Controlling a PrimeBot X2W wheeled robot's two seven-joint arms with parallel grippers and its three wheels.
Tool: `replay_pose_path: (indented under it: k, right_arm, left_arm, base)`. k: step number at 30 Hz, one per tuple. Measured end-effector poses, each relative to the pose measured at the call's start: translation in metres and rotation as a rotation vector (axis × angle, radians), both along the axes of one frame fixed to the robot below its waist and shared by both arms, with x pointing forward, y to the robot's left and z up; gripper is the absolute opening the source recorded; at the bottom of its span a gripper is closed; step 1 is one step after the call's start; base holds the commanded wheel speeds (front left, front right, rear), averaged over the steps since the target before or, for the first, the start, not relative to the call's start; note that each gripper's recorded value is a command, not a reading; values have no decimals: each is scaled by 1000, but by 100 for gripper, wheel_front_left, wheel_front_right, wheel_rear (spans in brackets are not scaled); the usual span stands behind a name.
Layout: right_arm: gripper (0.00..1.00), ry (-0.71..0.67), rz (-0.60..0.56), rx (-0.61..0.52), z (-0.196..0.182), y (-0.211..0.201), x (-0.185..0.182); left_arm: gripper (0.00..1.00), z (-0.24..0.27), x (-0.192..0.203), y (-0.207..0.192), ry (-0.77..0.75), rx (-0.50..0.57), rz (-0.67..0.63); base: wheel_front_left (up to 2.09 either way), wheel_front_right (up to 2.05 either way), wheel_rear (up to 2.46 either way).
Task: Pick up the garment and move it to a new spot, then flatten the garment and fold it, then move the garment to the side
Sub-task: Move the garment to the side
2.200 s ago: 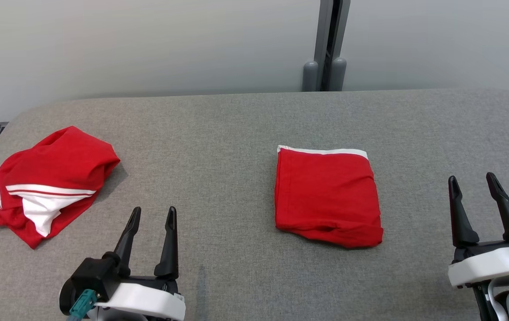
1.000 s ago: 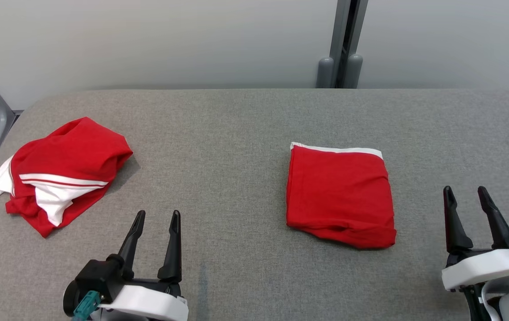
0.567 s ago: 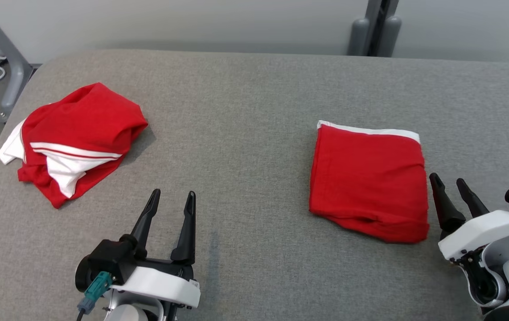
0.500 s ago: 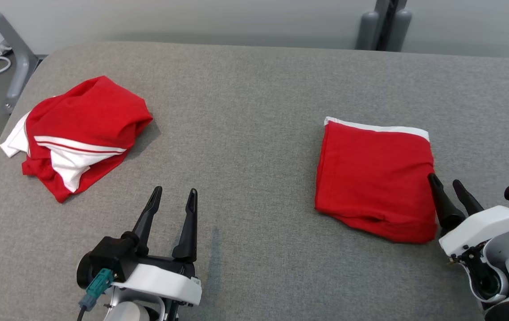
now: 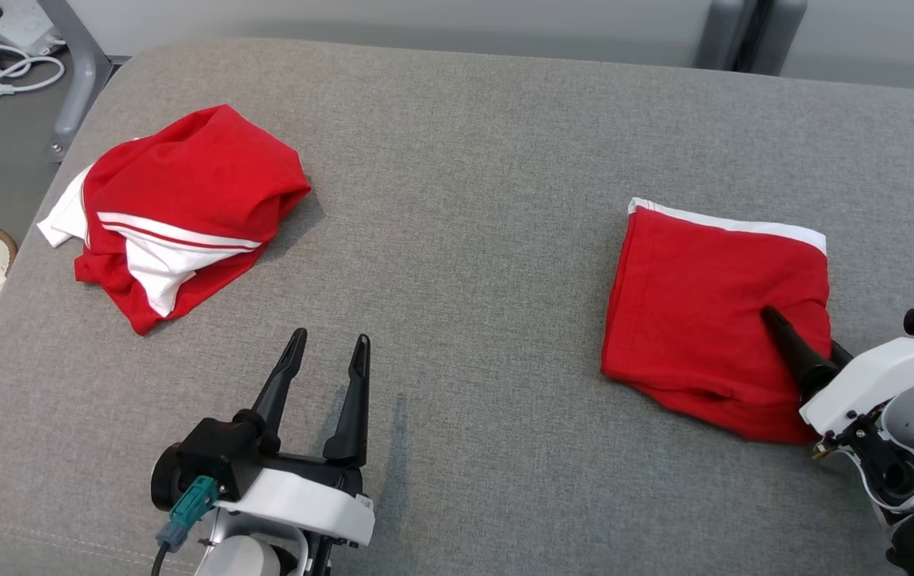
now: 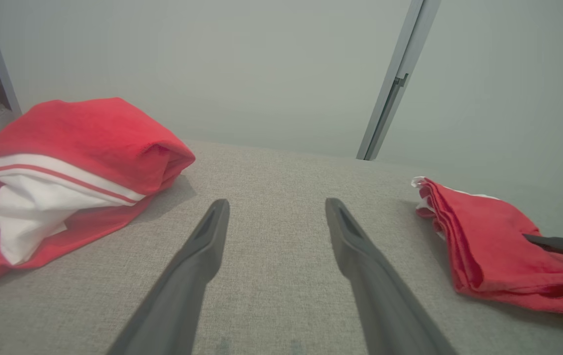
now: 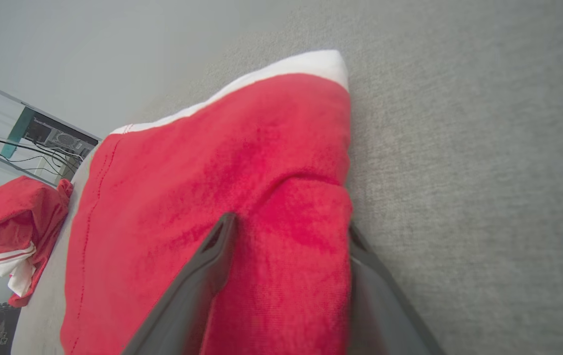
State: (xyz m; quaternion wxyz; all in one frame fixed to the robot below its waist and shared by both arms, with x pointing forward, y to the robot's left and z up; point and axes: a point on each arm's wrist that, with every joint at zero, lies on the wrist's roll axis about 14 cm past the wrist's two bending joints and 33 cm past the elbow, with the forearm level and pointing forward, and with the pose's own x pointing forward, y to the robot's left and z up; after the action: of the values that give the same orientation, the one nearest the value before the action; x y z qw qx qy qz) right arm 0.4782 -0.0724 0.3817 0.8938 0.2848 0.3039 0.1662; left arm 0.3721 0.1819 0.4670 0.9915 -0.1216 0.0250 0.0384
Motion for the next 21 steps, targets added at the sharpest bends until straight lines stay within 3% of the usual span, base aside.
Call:
replay_pose_path:
  k: [1, 12, 21]
  right_arm:
    - [0, -7, 21, -17, 0, 3, 0]
    - [0, -83, 71, -152, 3, -14, 2]
    - [0, -156, 119, -420, 8, -89, 20]
  left_arm:
    - [100, 0, 0, -1, 0, 1, -3]
    - [100, 2, 10, -25, -14, -2, -83]
    - [100, 10, 44, -83, -68, -13, -285]
  base:
    - [0, 0, 0]
    - [0, 0, 0]
    - [0, 0, 0]
